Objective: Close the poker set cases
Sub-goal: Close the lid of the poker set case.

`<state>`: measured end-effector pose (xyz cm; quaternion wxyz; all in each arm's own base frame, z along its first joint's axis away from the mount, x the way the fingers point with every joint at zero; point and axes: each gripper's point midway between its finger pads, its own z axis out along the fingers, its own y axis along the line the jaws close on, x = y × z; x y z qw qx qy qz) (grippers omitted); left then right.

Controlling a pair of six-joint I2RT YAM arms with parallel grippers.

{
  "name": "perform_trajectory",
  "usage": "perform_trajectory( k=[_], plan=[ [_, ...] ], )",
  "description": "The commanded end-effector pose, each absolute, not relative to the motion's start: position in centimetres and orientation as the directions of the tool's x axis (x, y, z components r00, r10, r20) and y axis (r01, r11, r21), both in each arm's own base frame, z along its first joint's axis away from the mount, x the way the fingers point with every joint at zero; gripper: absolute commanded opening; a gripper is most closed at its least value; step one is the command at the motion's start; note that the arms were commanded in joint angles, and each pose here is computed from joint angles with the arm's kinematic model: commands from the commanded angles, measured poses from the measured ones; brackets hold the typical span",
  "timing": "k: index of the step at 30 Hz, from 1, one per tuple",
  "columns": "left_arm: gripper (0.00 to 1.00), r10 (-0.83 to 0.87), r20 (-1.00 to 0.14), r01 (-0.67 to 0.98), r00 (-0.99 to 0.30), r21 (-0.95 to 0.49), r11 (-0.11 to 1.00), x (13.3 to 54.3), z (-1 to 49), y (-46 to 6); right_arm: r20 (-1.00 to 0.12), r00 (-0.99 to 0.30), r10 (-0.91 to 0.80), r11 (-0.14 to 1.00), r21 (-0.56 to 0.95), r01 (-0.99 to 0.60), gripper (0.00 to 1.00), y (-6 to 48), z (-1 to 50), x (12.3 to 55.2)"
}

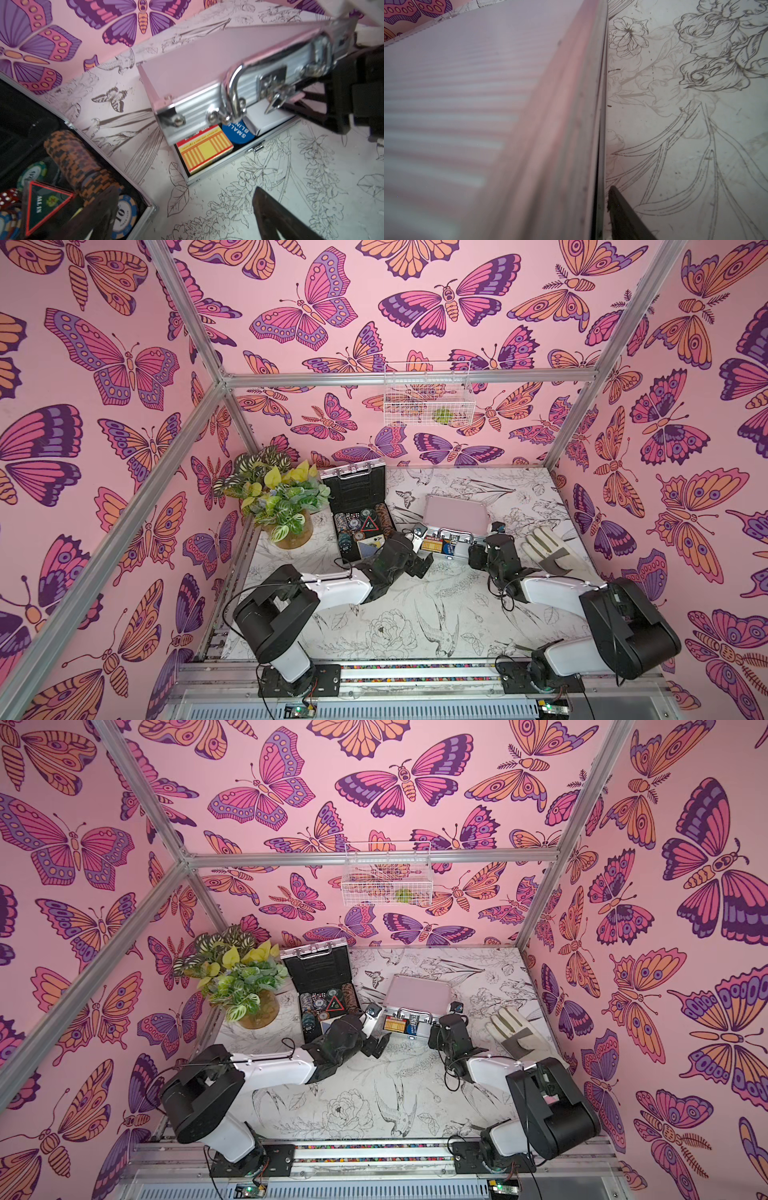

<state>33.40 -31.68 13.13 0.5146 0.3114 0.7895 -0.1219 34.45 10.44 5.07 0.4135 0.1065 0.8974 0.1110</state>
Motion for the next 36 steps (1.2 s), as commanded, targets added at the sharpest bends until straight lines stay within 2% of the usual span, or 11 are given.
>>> perform_trajectory(
  k=[1,7,12,21,36],
  plan=[
    [1.00,0.402,-0.889,0.608,-0.220,0.197,0.769,34.5,15.8,-32.0,-0.728,-0.608,0.316,0.943,0.310,0.119,0.56,10.5,5.4,34.8],
    [1.00,0.434,-0.889,0.607,-0.146,0.265,0.749,37.2,18.5,-34.3,-0.718,-0.626,0.303,0.946,0.306,0.106,0.57,10.7,4.9,34.1],
    [1.00,0.419,-0.894,0.609,-0.160,0.244,0.754,40.0,18.9,-35.8,-0.710,-0.642,0.290,0.950,0.298,0.099,0.58,10.9,4.6,33.5],
    [1.00,0.413,-0.858,0.621,-0.307,0.148,0.769,43.2,14.9,-37.2,-0.712,-0.646,0.275,0.955,0.278,0.099,0.59,10.7,4.9,32.4],
    [1.00,0.426,-0.788,0.598,-0.444,0.093,0.796,42.8,8.2,-36.1,-0.708,-0.658,0.256,0.963,0.248,0.107,0.59,10.4,5.2,30.9]
  ],
)
